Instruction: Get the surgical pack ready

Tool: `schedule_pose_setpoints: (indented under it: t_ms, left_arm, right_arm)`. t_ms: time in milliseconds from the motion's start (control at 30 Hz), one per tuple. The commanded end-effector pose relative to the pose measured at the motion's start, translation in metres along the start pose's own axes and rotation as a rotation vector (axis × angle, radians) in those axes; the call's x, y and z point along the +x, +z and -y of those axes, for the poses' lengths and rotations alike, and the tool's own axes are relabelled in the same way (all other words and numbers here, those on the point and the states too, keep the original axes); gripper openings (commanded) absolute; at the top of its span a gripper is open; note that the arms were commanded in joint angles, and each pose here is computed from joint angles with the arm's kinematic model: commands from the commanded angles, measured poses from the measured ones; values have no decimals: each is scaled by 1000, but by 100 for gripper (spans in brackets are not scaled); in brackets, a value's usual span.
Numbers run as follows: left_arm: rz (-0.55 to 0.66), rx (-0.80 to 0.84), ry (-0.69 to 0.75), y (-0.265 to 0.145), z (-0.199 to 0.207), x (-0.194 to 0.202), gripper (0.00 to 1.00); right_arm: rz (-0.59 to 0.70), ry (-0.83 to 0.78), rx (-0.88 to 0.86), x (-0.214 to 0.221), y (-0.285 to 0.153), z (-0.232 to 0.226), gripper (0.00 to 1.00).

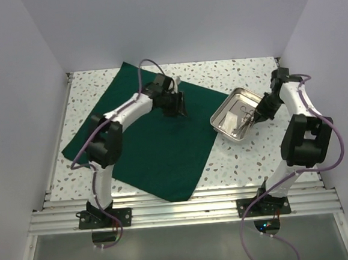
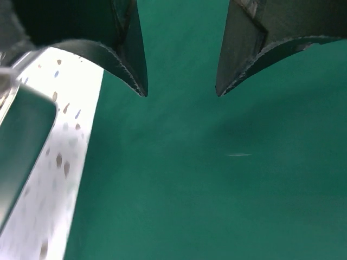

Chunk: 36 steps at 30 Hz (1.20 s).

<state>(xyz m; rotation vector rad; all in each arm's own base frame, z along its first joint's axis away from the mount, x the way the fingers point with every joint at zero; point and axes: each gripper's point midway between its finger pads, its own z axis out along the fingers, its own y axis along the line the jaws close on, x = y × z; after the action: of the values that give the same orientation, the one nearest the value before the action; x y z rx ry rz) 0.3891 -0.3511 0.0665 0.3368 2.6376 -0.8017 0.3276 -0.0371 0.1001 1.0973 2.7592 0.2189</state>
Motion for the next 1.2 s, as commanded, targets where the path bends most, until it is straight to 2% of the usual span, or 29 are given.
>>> schedule_pose_setpoints:
  t_ms: [0,133,200,333,433,600,700,800,933,1000,1033,1067,1100,1167]
  left_arm:
    - [246,-171,-91,-97,-49,-63,57]
    - [388,-299,-187,-175,-101,-73,60]
    - [403,-397,-249,-200,-137,-62,61]
    - [456,-562,-333,-250,-175,-39,65]
    - [442,-624,-380,-261,-192,-12,65]
    - [409,-662,-428,-264,-198,18,66]
    - [411,-643,-441,-263,-195,29,66]
    - [379,-637,-461,-253,-198,45,66]
    - [297,-650,-487,-236,-206,69,66]
    - [275,-669,-488,-233,-210,76,66]
    - [257,-676,-484,-230,-213,81,66]
    - [245,-689,-481,-229,-216,83,67]
    - [238,-694,-478,-228,-217,84,67]
    - [215,-715,-468,-225,-224,88,67]
  right_arm:
    - [32,-29,-146,17,-34,-60,0]
    - [36,-69,-218,52,-31,-125,0]
    - [34,-23,-217,65,-24,-145,0]
    - [49,39,-273,109,-9,-197,0]
    - [75,90,-261,132,0,-225,0]
    - [19,188,-224,175,39,-253,0]
    - [-5,145,-196,207,52,-268,0]
    - [4,115,-171,221,62,-272,0]
    - [-17,57,-144,249,76,-269,0]
    - [-30,23,-142,255,78,-267,7]
    - [-32,6,-146,257,79,-266,22]
    - [-53,-14,-158,260,75,-266,30]
    - [-52,-58,-161,261,74,-264,44]
    - [-75,-167,-189,265,64,-263,58]
